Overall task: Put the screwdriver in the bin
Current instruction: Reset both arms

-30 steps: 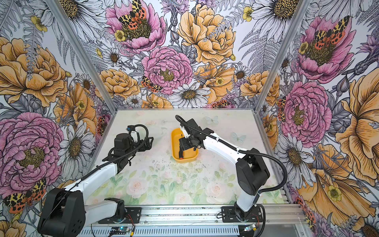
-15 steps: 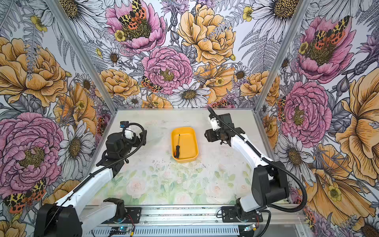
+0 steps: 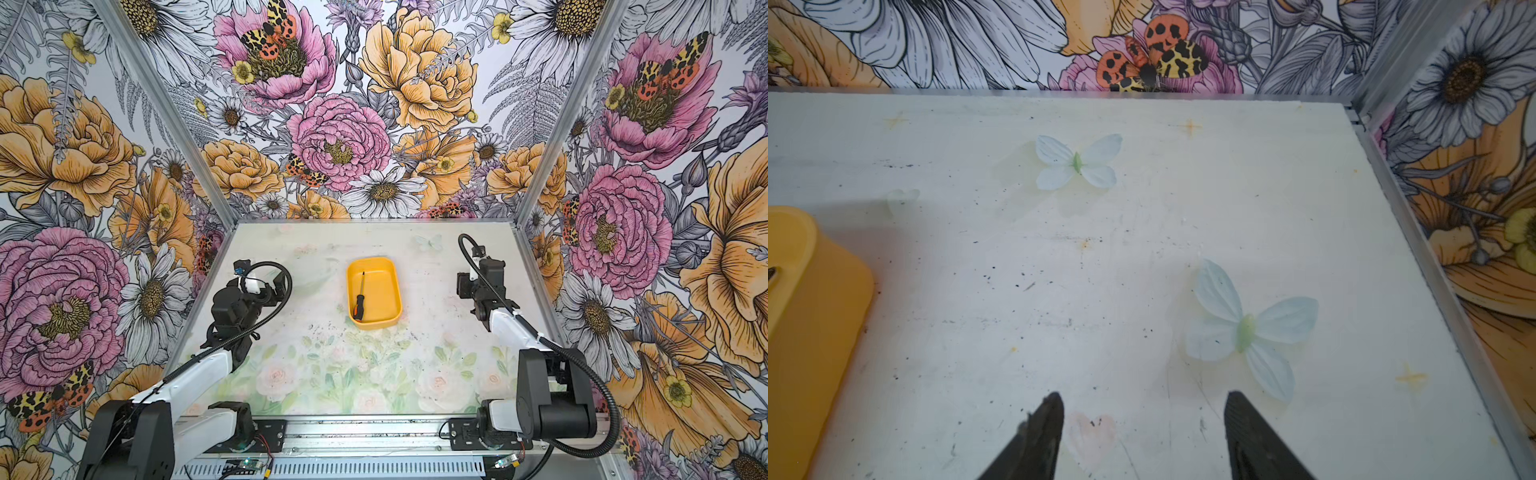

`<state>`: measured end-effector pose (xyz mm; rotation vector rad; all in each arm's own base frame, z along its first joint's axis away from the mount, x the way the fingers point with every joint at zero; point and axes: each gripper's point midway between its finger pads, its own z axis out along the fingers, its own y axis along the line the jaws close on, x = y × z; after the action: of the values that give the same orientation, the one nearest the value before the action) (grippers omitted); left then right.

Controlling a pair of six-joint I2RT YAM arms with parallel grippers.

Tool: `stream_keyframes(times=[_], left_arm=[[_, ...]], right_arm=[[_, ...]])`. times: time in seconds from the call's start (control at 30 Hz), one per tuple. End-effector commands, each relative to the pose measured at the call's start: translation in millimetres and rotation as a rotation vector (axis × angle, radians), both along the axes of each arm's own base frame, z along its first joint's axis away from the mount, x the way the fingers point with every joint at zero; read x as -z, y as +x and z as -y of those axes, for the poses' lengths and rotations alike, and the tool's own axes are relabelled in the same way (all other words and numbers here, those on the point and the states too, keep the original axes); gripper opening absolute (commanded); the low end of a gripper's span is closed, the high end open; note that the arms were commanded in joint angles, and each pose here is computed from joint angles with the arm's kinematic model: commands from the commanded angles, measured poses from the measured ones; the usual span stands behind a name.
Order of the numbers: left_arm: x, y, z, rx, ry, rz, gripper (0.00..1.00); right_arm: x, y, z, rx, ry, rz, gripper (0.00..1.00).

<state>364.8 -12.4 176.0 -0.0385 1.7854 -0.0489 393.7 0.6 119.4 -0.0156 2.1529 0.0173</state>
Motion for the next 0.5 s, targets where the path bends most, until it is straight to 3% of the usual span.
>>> stream_keyframes(times=[0.0,0.47], left_arm=[[-15,5,-7,-0.023,0.012,0.096,0.99],[18,9,-16,-0.045,0.035,0.069,0.99]], right_arm=[[-37,14,13,0.068,-0.023,0.225,0.63],[-10,5,23,0.126,-0.041,0.281,0.63]])
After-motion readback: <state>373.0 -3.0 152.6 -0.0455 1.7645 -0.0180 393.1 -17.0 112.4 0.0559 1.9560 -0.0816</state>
